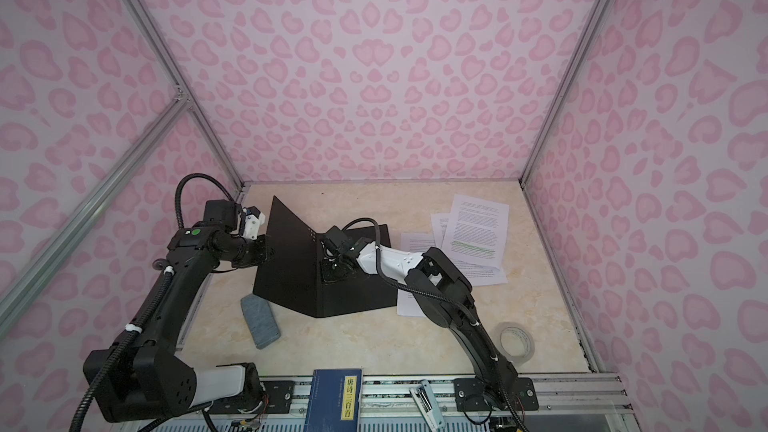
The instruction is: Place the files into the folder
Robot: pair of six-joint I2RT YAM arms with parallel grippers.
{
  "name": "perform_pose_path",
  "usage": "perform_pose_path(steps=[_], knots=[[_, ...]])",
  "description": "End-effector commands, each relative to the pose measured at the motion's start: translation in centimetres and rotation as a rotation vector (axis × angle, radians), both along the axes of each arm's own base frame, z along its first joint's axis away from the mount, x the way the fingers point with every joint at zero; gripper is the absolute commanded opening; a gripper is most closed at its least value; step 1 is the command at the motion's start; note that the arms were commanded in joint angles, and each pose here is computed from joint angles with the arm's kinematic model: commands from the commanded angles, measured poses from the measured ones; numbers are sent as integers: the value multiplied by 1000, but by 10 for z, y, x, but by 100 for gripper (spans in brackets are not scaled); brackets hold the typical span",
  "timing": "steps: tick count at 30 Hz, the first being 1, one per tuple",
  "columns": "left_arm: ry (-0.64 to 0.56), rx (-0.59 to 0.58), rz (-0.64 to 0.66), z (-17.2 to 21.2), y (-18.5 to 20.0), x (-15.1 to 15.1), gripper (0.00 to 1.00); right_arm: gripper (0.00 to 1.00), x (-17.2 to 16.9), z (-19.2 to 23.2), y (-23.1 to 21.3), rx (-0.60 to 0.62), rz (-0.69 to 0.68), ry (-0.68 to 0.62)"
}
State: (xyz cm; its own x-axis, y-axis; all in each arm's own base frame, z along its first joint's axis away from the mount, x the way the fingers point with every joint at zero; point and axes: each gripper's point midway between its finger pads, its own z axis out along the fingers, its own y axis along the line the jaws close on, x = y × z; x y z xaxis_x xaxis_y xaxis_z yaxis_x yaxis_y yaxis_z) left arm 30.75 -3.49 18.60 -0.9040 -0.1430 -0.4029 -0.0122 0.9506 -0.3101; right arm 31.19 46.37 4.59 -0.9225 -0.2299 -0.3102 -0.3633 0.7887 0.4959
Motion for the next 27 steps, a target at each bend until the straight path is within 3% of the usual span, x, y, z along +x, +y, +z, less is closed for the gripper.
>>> perform_pose_path(steps=[1,18,27], knots=[[20,24,-21,-5,2,-6,4,10,2,7,3,16,19,-16],[21,25,-16,-5,3,-4,4,33,6,33,15,103,39,-34],[20,23,-19,-5,3,2,4,30,-5,59,-2,121,54,-99]])
